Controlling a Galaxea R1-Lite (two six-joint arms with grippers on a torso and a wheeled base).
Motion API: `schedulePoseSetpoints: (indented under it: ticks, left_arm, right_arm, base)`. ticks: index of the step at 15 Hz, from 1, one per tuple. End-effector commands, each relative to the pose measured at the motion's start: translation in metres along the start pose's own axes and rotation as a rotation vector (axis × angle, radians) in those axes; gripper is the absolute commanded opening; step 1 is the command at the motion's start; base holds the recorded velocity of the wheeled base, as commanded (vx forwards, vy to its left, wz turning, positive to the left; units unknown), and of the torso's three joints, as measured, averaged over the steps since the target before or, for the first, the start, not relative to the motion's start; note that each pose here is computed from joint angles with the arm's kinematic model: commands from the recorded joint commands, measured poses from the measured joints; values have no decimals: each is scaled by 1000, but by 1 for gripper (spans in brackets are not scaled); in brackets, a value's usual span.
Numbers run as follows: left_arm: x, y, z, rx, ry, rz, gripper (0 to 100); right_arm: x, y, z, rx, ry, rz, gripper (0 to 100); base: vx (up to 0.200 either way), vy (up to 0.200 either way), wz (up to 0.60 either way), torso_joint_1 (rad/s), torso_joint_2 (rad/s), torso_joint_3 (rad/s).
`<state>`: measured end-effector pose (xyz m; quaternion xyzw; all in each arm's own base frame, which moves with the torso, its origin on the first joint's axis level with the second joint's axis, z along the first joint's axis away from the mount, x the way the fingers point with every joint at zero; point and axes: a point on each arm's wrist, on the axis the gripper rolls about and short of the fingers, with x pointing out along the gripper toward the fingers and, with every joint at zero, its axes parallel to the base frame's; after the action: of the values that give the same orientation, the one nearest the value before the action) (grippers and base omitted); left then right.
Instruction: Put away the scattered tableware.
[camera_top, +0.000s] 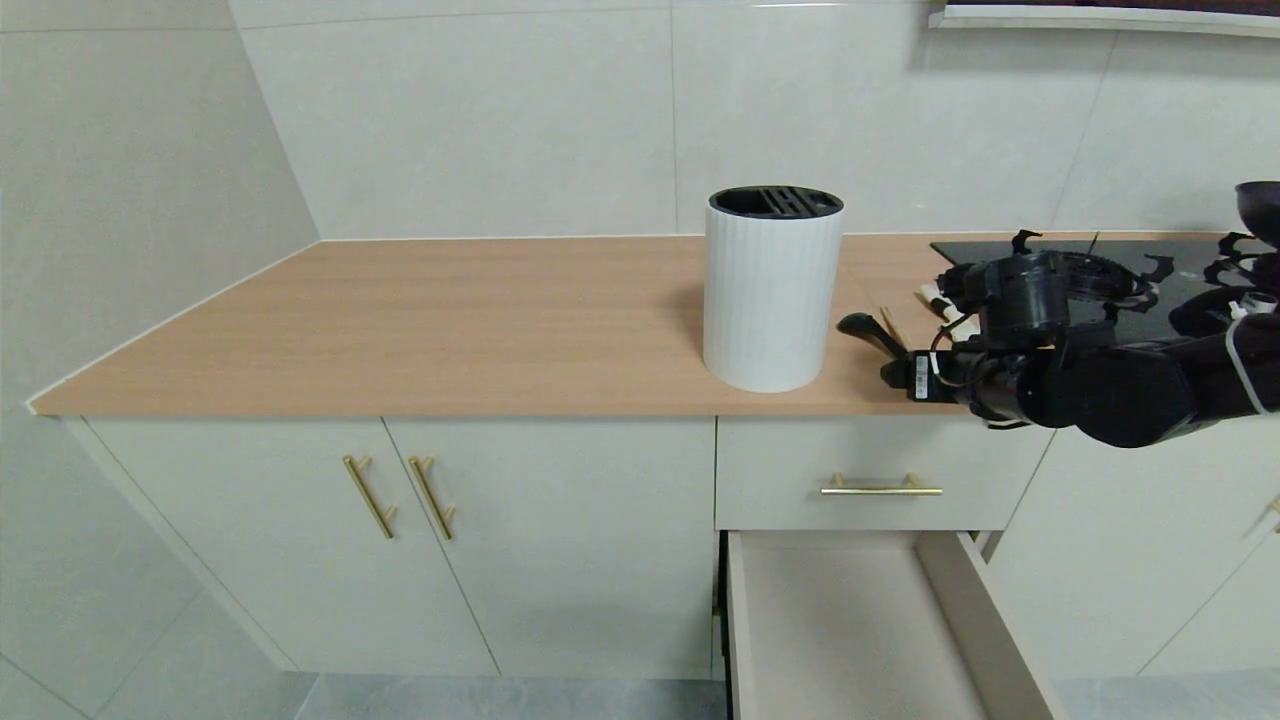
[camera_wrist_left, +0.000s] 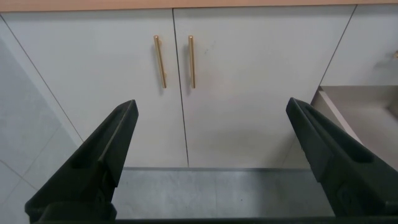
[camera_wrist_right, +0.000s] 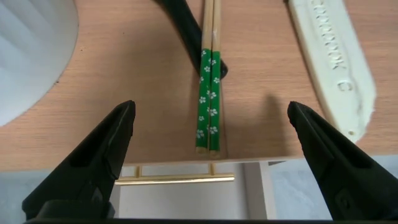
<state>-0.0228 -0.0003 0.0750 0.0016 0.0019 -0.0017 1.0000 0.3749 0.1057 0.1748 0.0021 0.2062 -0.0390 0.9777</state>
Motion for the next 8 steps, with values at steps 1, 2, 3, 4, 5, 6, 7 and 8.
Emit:
schedulePoseSetpoints:
  ticks: [1,2,3,4,5,6,7,8]
  left_arm:
    - [0,0,0,0,1,0,100]
    - [0,0,0,0,1,0,100]
    - [0,0,0,0,1,0,100]
    - [0,0,0,0,1,0,100]
    - [0,0,0,0,1,0,100]
    - [0,0,0,0,1,0,100]
    - [0,0,0,0,1,0,100]
    - [0,0,0,0,1,0,100]
  right_arm:
    - [3,1,-2,-2,6,-1,100]
    - [5,1,-2,1,2,0,100]
    - [5,2,-2,1,2,0,100]
    - [5,2,-2,1,2,1,100]
    - [5,2,-2,1,2,0,0]
    - [5,2,-2,1,2,0,0]
    - [5,2,-2,1,2,0,0]
    - [5,2,-2,1,2,0,0]
  base:
    - [0,0,0,0,0,0]
    - [0,0,0,0,0,0]
    - [0,0,0,0,0,0]
    - [0,0,0,0,0,0]
    - [0,0,0,0,0,0]
    - [0,0,0,0,0,0]
    - [0,0,0,0,0,0]
    - [0,0,0,0,0,0]
